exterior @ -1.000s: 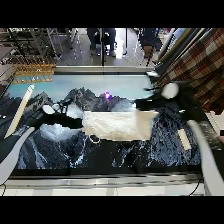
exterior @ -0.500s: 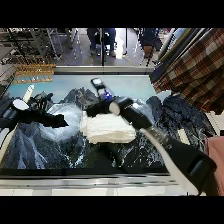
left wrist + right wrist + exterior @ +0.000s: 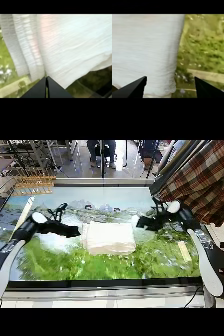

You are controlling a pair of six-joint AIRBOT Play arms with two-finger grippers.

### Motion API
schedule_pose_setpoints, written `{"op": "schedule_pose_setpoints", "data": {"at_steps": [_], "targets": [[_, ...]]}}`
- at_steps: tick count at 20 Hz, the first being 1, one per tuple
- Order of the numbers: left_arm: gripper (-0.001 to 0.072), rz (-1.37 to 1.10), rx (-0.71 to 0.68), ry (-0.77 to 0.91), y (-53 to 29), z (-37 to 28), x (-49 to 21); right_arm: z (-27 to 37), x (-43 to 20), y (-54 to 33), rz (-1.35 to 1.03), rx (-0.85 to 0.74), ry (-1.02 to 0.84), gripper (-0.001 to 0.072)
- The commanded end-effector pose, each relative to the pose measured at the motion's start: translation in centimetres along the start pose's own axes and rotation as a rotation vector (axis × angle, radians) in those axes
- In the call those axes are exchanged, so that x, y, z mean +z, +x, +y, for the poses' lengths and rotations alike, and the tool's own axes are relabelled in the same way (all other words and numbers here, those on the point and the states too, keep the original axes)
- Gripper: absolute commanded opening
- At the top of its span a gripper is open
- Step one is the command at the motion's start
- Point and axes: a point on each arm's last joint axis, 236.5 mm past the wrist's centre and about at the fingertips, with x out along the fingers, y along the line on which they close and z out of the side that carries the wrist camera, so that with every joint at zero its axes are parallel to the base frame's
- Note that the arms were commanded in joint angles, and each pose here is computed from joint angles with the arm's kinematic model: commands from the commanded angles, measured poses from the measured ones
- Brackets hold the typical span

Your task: Fold the clothes and pants, and hang the long-sleeved shirts on hangers.

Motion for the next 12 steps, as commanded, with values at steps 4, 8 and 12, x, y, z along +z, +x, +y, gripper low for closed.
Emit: {"op": "schedule_pose_setpoints", "data": {"at_steps": [4, 8, 12], "targets": [[0.0011, 0.111, 0.001, -0.030, 6.2, 1.3, -2.6, -1.5, -0.7, 6.5, 0.022, 0.309, 0.166, 0.0714], [0.0011, 0.146, -0.010, -0.034, 6.4, 1.2, -3.5, 2.6, -0.7, 9.0, 0.121, 0.539, 0.148, 0.0714], [0.0010, 0.200, -0.034, -0.034, 6.1, 0.5, -4.7, 6.8, -3.4, 12.0, 0.277, 0.585, 0.106, 0.0671]]}}
